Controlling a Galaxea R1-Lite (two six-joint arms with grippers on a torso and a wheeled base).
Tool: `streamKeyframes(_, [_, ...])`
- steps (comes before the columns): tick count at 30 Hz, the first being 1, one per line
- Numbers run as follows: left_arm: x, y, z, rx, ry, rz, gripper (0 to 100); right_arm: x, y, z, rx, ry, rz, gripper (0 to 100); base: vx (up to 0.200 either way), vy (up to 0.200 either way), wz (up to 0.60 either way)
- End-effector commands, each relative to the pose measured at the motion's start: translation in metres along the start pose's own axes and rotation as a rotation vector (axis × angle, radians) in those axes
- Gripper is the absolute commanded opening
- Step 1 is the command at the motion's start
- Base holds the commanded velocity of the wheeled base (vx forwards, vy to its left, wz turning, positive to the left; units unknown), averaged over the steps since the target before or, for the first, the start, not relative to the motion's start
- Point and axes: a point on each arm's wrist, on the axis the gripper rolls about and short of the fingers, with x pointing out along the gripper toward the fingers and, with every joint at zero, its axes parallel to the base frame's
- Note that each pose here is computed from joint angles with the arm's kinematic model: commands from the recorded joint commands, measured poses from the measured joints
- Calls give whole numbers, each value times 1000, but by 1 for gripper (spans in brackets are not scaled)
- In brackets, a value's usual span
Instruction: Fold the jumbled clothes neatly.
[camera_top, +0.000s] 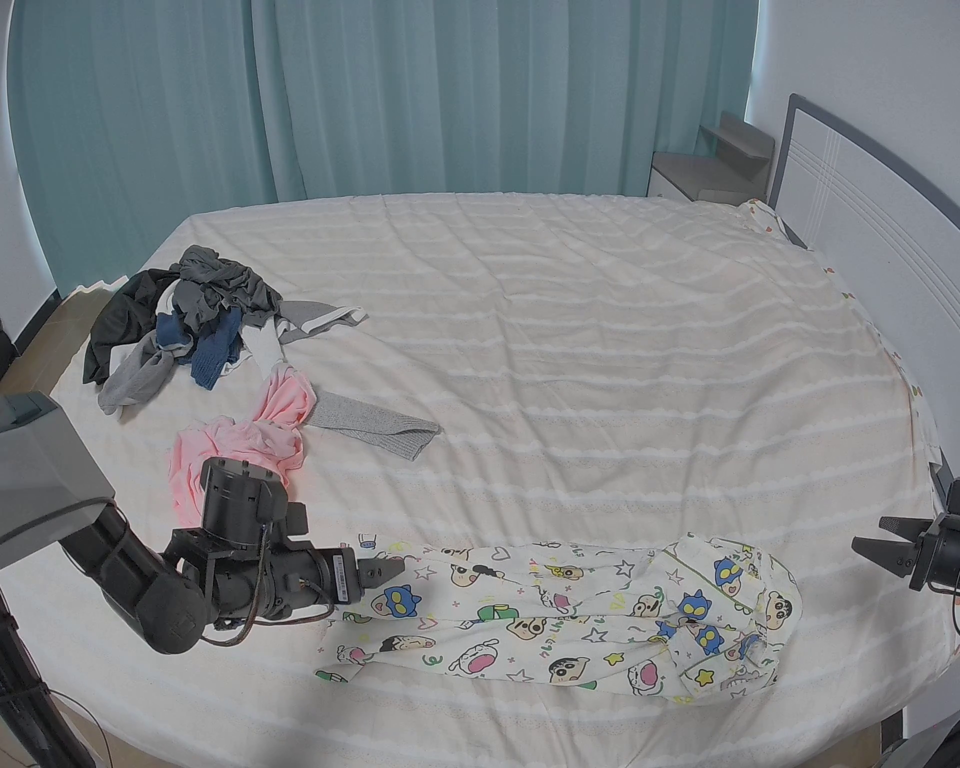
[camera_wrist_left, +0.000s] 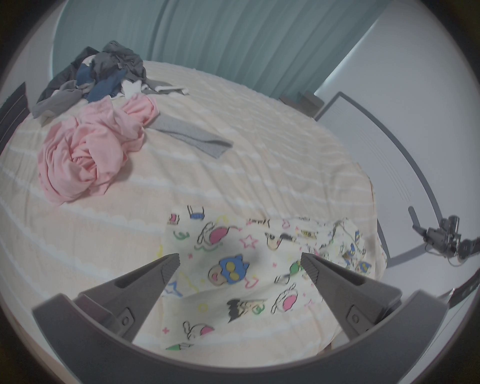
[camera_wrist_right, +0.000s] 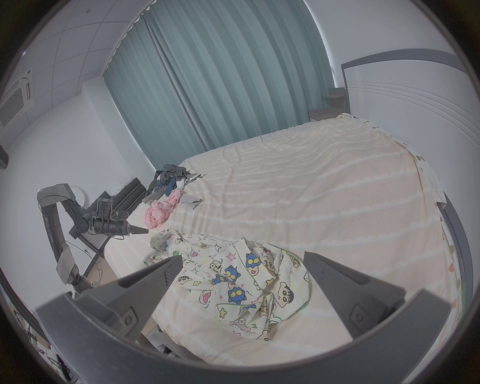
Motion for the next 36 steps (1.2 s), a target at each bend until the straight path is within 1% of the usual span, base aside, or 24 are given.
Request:
streamKeyframes(1, [7,14,-16,9,75,34,100,0,0,-1,3,2,1,100,0,0,0])
streamKeyframes(3, [19,20,-24,34,116,54,100,0,0,-1,3,2,1,100,0,0,0])
streamKeyframes(5, [25,23,-27,42,131,62,100,0,0,-1,3,2,1,100,0,0,0])
streamKeyframes(11, [33,30,-28,33,130,77,100,0,0,-2,6,5,2,100,0,0,0])
streamKeyframes(18, [39,42,-35,12,156,130,100,1,0,-3,8,7,5,100,0,0,0])
streamKeyframes(23, [44,44,-35,9,154,128,100,1,0,-3,8,7,5,100,0,0,0])
streamKeyframes(24, [50,45,-36,12,154,131,100,1,0,-3,10,8,4,100,0,0,0])
streamKeyframes(36, [69,47,-45,8,184,127,100,1,0,-4,13,11,6,100,0,0,0])
